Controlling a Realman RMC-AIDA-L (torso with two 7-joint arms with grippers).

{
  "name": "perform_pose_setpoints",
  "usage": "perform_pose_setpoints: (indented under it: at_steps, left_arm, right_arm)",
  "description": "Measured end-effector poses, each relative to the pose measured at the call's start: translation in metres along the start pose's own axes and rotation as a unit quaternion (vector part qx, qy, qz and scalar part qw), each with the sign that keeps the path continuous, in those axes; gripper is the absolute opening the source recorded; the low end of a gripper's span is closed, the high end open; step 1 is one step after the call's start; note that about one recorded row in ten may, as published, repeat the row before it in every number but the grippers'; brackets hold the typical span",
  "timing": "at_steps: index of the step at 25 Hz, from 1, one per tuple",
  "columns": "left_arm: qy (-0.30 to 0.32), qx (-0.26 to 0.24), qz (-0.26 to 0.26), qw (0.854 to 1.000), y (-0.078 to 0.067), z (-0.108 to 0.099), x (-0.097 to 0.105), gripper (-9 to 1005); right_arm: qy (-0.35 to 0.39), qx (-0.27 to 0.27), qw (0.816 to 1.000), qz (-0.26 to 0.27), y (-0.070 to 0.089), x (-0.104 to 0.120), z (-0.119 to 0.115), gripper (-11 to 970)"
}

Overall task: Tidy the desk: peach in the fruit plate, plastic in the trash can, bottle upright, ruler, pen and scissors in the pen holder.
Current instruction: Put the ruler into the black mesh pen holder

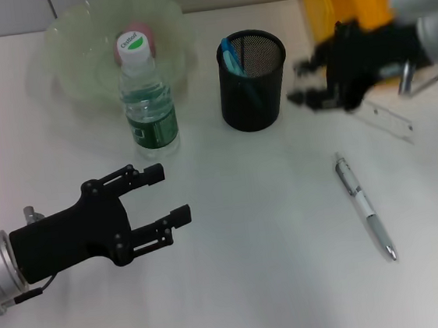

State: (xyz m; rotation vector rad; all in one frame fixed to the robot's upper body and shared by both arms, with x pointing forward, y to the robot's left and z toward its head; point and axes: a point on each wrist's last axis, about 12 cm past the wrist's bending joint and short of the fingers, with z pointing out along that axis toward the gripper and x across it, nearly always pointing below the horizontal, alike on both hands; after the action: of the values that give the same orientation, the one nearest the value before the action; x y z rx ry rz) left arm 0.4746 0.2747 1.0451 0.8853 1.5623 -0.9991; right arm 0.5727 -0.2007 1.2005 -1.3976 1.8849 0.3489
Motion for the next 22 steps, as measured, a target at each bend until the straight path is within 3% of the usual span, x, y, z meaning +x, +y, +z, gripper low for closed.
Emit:
perform_pose_setpoints:
  at_steps: [5, 11, 12, 19, 22]
  left_arm:
    - [0.001, -0.001, 0.002, 1.0, 0.001, 0.001, -0.001, 753]
    - [0.001, 0.001, 0.005, 1.0, 0.003, 0.004, -0.003, 753]
    - [0.0, 0.001, 0.005, 1.0, 0.003, 0.005, -0.003, 753]
    - [0.0, 0.0, 0.003, 1.0, 0.002, 0.005, -0.002, 752]
    - [0.0, -0.002, -0.001, 1.0, 0.001, 0.003, 0.0, 752]
  right_arm:
    - [-0.082, 0.045, 0.995, 0.027, -0.014, -0.013, -0.012, 383]
    - [-0.185, 0.086, 0.978, 0.046, -0.026, -0.04, -0.009, 382]
    - [-0.21, 0.093, 0.972, 0.054, -0.026, -0.049, 0.001, 382]
    - [-0.252, 0.109, 0.96, 0.059, -0.018, -0.058, 0.031, 382]
    - [-0.256, 0.104, 0.961, 0.03, -0.004, -0.053, 0.057, 382]
